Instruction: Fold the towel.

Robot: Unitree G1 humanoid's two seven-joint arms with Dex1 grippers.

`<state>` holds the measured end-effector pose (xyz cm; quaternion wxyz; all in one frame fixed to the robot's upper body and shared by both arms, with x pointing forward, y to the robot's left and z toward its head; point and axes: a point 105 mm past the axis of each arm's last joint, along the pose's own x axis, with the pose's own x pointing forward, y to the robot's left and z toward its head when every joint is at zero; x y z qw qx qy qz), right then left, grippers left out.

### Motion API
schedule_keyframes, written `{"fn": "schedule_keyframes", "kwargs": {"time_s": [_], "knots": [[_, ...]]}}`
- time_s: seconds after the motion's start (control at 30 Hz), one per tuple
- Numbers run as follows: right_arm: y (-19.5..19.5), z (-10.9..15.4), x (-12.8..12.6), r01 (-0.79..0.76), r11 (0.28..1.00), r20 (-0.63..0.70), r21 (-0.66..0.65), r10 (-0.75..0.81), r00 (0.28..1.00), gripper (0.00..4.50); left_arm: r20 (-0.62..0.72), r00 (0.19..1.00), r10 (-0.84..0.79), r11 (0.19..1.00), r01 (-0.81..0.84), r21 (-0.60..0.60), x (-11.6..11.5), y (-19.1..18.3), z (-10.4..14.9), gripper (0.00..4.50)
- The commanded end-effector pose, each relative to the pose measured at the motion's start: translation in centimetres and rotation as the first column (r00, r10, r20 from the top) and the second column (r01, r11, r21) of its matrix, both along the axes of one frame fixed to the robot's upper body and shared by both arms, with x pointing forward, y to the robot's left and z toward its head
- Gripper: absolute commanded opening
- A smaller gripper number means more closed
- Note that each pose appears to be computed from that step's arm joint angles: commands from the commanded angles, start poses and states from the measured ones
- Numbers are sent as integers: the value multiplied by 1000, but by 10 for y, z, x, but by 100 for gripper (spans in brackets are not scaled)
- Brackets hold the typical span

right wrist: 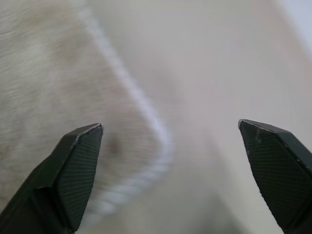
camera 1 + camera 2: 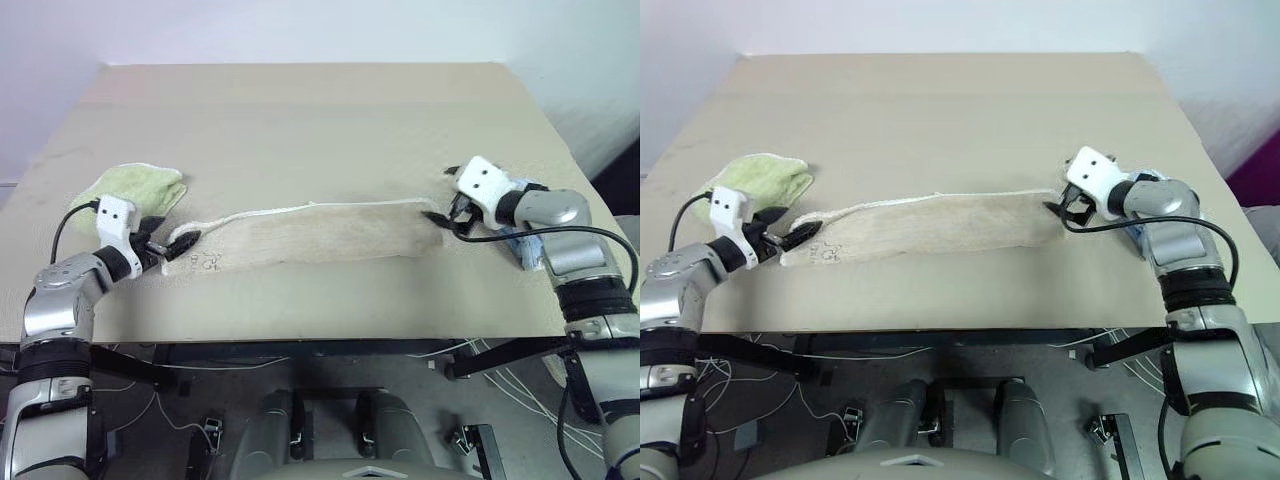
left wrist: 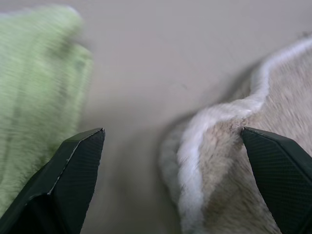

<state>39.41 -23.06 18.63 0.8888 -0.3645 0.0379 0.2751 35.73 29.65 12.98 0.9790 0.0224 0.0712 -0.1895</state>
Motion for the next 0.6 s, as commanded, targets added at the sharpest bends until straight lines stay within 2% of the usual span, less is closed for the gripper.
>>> {"fn": "schedule_keyframes", "kwargs": {"time_s": [0.03,0.17,0.3,0.43,0.53,0.6], "knots": [[-10,29,-24,45,982,48,185,-55,997,449,135,990,41,997,-33,-66,-3,4,33,450],[-1,2,-60,116,890,-123,440,-69,990,449,184,983,11,993,10,-117,-10,-7,43,450],[9,-15,-83,191,810,-256,554,-53,965,449,177,984,-24,992,45,-116,-12,-16,40,450],[27,-53,-115,384,590,-496,710,32,868,449,158,964,-214,968,231,-96,-19,-51,33,450],[38,-70,-124,492,486,-585,722,49,810,449,124,928,-351,930,360,-67,-29,-73,24,450],[46,-82,-123,581,379,-644,720,55,763,449,90,884,-458,886,463,-39,-39,-90,16,450]]}}
